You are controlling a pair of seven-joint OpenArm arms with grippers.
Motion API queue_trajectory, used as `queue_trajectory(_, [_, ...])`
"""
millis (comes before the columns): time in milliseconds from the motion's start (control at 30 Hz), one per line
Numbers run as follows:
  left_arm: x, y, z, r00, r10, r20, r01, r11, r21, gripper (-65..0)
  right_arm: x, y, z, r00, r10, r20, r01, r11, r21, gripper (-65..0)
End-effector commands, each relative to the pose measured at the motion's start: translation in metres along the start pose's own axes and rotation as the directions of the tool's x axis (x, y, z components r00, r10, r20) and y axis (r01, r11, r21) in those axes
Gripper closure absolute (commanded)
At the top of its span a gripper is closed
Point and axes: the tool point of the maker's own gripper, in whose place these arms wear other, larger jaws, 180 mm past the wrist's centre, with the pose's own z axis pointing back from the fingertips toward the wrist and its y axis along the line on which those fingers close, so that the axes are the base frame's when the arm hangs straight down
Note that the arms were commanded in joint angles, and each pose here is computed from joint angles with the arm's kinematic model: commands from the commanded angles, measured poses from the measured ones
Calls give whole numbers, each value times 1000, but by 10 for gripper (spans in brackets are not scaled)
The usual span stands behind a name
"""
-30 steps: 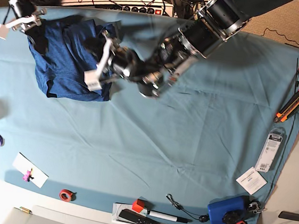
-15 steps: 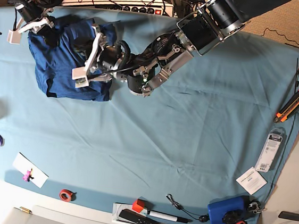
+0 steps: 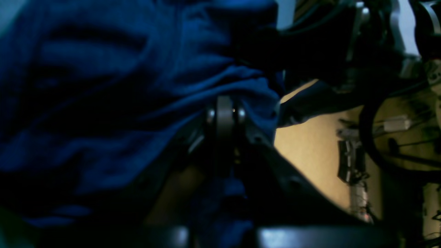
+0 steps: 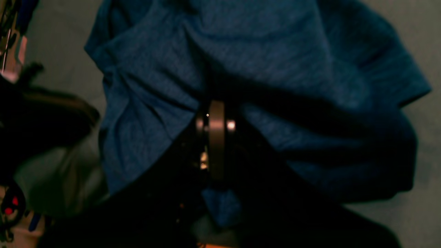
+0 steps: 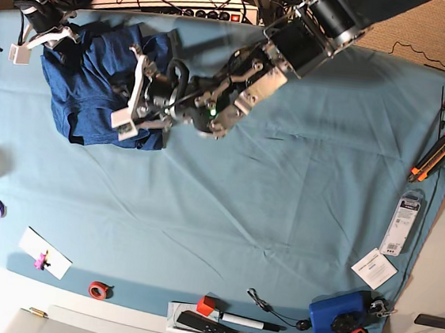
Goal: Layout the t-shirt on the table in an organized manner, then fold the t-shirt properly
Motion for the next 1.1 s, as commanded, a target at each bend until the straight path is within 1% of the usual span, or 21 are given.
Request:
queue_trajectory(0, [19,-14,-3,998,-4,58,6,999,-40,0,16,0,4,998,30,49,-30,1000,-6,0])
queue_trajectory(133, [5,-24,-7,997,53,60,-49,996,-71,0,17,-3,2,998,41,45,-40,999,-27,0])
queue_trajectory(267, [5,-26,-8,995,65,77,-60,995,-74,0,19,-3,1,998,43,48,-41,999,-26,0])
queue_trajectory(333, [5,-22,-8,995,62,78,-58,997,-49,0,19,-3,1,998,43,48,-41,999,-26,0])
queue_trajectory(433, [3,-9,-9,994,81,71,-83,996,20,0,19,-3,1,998,42,48,-41,999,-26,0])
queue_trajectory(533, [5,-4,-8,993,87,84,-91,995,45,0,18,-2,1,998,39,49,-38,999,-24,0])
queue_trajectory(600, [11,-5,-8,990,82,117,-87,995,39,0,16,-1,0,998,32,51,-31,999,-21,0])
queue_trajectory(700, [23,-13,-6,982,61,177,-60,998,-10,0,13,1,-1,998,20,51,-20,1000,-16,0])
queue_trajectory(767, [24,-21,-7,982,49,184,-41,998,-46,0,12,2,-2,999,17,51,-16,1000,-14,0])
queue_trajectory(833, [19,-28,-11,986,25,164,-16,998,-55,0,12,2,-2,999,17,51,-16,1000,-14,0])
queue_trajectory(933, [3,-41,-23,993,-53,107,58,997,-48,0,12,2,-2,998,17,53,-16,1000,-14,0])
queue_trajectory(1000, [-13,-43,-33,994,-96,46,96,995,0,0,12,2,-2,998,17,53,-16,1000,-14,0])
queue_trajectory(1067, [-26,-40,-41,988,-153,-17,154,986,68,0,12,2,-2,998,17,53,-16,1000,-15,0])
